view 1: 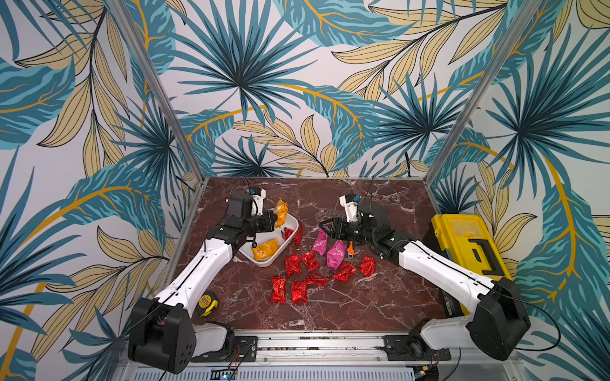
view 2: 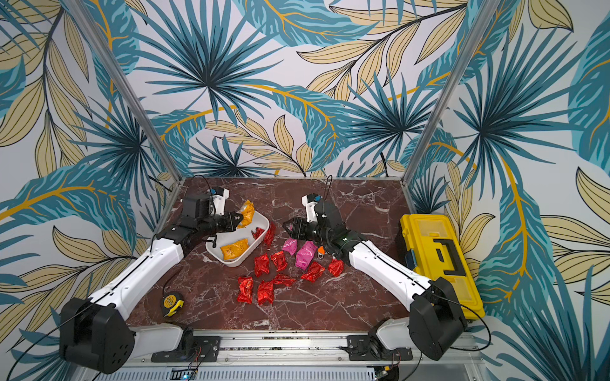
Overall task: Take the tea bags out of the storage box
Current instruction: Pick up the tea bag from the storage box, then place the tea bag at the center of the board.
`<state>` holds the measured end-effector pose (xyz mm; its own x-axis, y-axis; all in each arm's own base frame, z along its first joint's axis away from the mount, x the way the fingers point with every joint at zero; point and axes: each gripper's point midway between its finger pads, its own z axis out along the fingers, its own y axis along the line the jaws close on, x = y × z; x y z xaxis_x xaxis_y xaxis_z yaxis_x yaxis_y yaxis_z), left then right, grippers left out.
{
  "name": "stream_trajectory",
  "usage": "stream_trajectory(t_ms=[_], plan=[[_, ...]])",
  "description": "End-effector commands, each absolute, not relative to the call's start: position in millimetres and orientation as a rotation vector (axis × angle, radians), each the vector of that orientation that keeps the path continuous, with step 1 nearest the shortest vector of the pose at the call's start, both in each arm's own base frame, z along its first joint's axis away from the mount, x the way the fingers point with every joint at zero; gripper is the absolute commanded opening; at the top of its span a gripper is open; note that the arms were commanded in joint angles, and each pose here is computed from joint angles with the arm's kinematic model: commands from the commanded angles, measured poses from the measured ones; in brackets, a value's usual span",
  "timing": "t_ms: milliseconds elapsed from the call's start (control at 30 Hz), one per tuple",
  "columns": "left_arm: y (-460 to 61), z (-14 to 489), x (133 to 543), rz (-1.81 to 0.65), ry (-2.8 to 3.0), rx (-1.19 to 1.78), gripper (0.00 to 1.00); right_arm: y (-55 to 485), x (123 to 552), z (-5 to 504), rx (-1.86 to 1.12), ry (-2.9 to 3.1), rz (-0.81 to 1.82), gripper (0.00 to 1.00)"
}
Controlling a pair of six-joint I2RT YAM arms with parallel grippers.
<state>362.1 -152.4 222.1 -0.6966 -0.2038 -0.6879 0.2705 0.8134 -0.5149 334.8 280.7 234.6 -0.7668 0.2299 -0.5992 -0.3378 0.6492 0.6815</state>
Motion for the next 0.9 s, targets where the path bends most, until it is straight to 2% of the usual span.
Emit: stream_trajectory(t_ms=[0, 167, 333, 400, 567, 700, 767, 867], plan=[[-190.5, 238.3, 333.7, -1.040, 2.124, 0.194, 0.00, 293.4, 332.6, 249.4, -0.069, 2.145, 1.226, 0.63], [-226.6, 234.0, 303.7, -1.120, 2.105, 0.394, 0.00, 305.4, 332.8, 255.4, -0.087, 2.141, 1.251, 0.72], [-242.6, 233.4, 294.5, -1.152, 2.083, 0.471, 0.00, 313.8, 334.1, 250.6, -0.096, 2.163, 1.245, 0.72], [-245.9, 232.9, 293.9, -1.148, 2.085, 0.489, 0.00, 315.4, 335.6, 246.8, -0.087, 2.175, 1.241, 0.69], [-249.8, 227.7, 293.2, -1.135, 2.112, 0.520, 0.01, 316.9, 338.6, 242.2, -0.064, 2.186, 1.244, 0.43], [-247.6, 225.9, 294.7, -1.113, 2.118, 0.509, 0.21, 316.3, 338.5, 241.0, -0.056, 2.186, 1.244, 0.25], [-246.4, 227.2, 295.2, -1.105, 2.111, 0.503, 0.39, 315.3, 338.5, 240.0, -0.047, 2.185, 1.243, 0.19], [-243.0, 231.7, 296.8, -1.081, 2.100, 0.485, 0.61, 307.9, 340.9, 234.4, -0.019, 2.200, 1.219, 0.13]])
